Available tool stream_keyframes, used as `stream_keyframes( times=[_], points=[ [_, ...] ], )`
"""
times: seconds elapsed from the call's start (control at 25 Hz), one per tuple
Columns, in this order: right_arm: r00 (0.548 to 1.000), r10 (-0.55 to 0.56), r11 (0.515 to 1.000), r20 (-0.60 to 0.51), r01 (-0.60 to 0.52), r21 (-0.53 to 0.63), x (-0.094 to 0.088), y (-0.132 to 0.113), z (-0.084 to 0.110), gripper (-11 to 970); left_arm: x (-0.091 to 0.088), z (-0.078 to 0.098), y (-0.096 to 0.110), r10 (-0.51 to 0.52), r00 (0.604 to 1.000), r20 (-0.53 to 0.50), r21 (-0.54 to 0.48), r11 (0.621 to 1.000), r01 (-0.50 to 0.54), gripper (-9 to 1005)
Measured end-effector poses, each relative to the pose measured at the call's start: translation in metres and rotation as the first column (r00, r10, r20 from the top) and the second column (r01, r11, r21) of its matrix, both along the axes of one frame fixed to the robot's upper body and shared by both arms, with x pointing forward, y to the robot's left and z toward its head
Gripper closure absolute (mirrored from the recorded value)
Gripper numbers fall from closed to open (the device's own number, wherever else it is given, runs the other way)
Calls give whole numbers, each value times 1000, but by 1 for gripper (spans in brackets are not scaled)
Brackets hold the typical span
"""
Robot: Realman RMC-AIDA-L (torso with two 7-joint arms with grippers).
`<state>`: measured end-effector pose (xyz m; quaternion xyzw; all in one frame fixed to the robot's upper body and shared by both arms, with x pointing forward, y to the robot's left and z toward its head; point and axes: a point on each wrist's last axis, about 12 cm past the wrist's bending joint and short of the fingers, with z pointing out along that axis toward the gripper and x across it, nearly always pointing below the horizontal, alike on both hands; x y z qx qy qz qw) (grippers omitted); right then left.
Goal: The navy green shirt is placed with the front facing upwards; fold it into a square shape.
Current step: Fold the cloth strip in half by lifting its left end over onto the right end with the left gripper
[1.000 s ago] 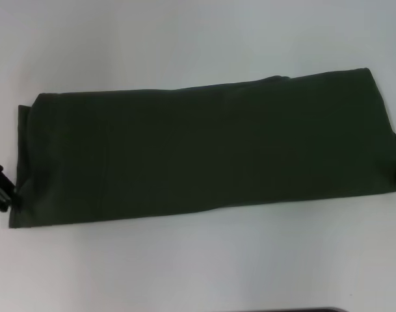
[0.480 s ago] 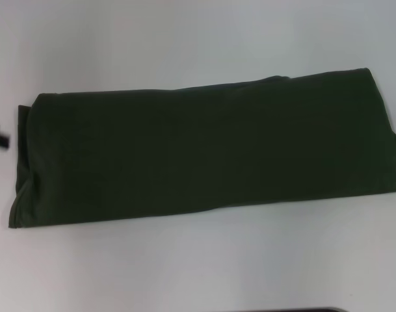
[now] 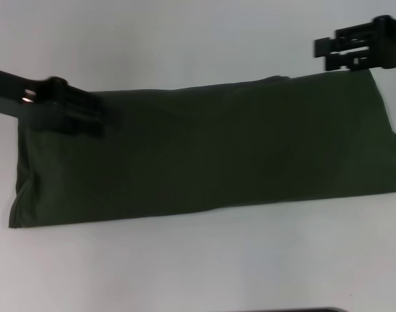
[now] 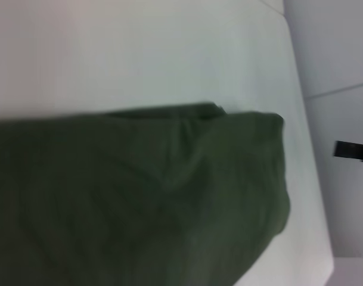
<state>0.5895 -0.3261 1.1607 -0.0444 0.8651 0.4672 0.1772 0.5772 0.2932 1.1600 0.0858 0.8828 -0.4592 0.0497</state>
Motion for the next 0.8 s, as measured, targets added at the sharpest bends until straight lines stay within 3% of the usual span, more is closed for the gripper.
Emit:
stream_keyframes(
  times=[0.36, 0.52, 0.8],
  points=[
    [993, 99, 993, -65, -94, 69, -2, 48, -20, 337, -8, -19, -23, -3, 1000, -28, -42, 999, 2, 443],
    [975, 188, 981, -122, -180, 68, -7, 66, -27, 337, -6, -16, -12, 17, 1000, -21, -26, 1000, -18, 443],
    [932, 297, 953, -207, -303, 2, -11, 85, -31, 337, -1, -2, 26, 114, 993, 14, 6, 994, -114, 442]
  ],
)
